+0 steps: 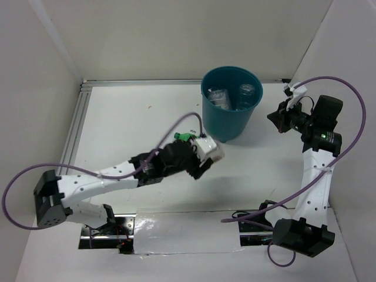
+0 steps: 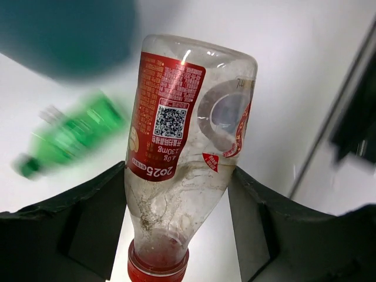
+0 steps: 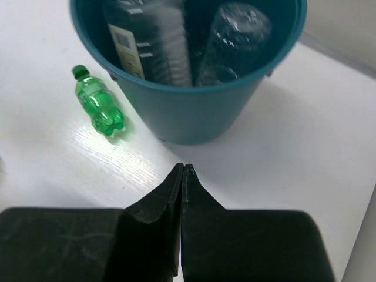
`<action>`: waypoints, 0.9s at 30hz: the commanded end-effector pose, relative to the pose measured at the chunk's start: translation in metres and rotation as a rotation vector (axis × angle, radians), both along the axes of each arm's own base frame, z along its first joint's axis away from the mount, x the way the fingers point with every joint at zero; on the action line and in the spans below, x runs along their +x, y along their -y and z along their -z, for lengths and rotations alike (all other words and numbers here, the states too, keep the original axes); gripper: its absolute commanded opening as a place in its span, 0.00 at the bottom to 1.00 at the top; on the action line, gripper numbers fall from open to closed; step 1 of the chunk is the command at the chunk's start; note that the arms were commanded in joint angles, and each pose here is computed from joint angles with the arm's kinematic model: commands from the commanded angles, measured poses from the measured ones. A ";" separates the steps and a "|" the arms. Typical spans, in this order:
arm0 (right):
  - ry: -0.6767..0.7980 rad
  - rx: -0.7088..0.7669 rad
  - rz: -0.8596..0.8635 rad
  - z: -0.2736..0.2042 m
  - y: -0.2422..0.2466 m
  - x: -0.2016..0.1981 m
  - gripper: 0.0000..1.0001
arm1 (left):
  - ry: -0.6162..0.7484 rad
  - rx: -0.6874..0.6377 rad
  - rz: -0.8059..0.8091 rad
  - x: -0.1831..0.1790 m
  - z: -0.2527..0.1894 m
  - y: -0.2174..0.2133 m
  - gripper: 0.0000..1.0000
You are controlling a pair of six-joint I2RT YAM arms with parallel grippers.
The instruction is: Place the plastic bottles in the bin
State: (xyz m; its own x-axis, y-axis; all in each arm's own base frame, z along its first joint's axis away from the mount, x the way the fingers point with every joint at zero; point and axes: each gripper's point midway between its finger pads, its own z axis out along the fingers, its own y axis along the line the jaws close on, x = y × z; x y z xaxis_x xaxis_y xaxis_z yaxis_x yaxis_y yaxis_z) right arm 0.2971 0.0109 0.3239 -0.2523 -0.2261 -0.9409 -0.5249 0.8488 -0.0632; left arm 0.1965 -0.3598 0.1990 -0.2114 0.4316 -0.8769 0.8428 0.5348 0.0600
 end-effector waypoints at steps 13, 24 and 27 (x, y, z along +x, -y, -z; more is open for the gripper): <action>-0.144 0.048 0.123 0.063 0.007 -0.019 0.01 | 0.375 -0.635 -0.350 0.223 -0.260 0.083 0.06; -0.153 0.046 0.130 0.065 0.006 -0.025 0.08 | 0.218 -0.634 -0.422 0.266 -0.186 0.118 0.99; -0.162 0.049 0.130 0.069 0.006 -0.026 0.10 | 0.213 -0.649 -0.414 0.265 -0.191 0.119 0.99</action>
